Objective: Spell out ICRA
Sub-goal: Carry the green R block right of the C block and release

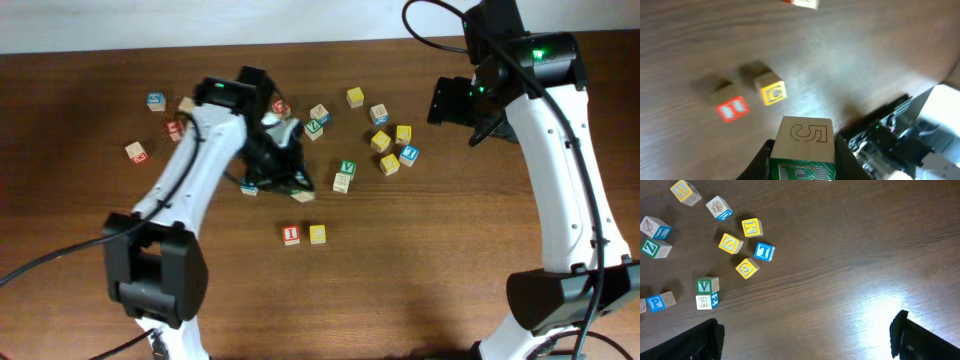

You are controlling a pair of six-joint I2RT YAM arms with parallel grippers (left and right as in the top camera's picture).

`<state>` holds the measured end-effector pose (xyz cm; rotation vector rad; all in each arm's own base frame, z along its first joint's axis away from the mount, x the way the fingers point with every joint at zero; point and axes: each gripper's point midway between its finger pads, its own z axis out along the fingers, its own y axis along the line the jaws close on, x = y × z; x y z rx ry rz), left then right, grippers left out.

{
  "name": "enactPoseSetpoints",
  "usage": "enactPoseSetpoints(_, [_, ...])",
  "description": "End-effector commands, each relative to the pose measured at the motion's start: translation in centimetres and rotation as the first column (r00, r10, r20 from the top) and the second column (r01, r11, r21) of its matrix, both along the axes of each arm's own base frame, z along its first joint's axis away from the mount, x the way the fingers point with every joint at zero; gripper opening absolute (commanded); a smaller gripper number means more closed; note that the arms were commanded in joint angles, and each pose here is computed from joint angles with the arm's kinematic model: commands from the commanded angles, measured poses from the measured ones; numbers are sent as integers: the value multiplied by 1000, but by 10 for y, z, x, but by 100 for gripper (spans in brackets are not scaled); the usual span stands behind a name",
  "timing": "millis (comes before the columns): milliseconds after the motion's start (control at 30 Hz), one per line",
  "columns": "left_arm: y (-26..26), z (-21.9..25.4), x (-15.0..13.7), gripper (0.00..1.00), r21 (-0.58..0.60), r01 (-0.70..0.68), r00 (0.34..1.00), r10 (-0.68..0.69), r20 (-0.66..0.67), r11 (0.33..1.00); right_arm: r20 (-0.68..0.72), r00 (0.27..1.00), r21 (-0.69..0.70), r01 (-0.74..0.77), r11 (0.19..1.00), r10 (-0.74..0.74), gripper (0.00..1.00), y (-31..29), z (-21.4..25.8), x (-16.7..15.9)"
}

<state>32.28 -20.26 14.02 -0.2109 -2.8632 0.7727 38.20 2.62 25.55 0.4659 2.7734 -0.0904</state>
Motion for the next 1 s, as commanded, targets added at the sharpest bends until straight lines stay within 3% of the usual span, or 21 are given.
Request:
enactPoseSetpoints(0, [-29,-2,-13,16,63,38,999,-39,19,997,1,1000,-15,8,1000,-8,98,-3,-1,2])
enactPoseSetpoints(67, [-41,-11,-17,16,152,-8,999,2,37,988,1,1000,-15,8,1000,-8,98,-3,-1,2])
enactPoseSetpoints(233, [-81,-39,-33,17,222,-25,996,5,90,975,1,1000,-15,8,1000,-8,98,-3,-1,2])
enactPoseSetpoints(433, [-70,-70,-44,17,396,-102,986,41,159,913,1,1000,-15,8,1000,-8,98,-3,-1,2])
enactPoseSetpoints(567, [-78,-102,-40,14,373,-119,973,33,227,920,1,1000,-15,8,1000,-8,98,-3,-1,2])
enactPoseSetpoints(700, [-60,-112,-29,17,441,-162,952,22,306,883,1,1000,-15,8,1000,-8,98,-3,-1,2])
enactPoseSetpoints(967, [-49,-140,-37,19,491,-216,958,87,272,844,1,1000,-15,8,1000,-8,98,-3,-1,2])
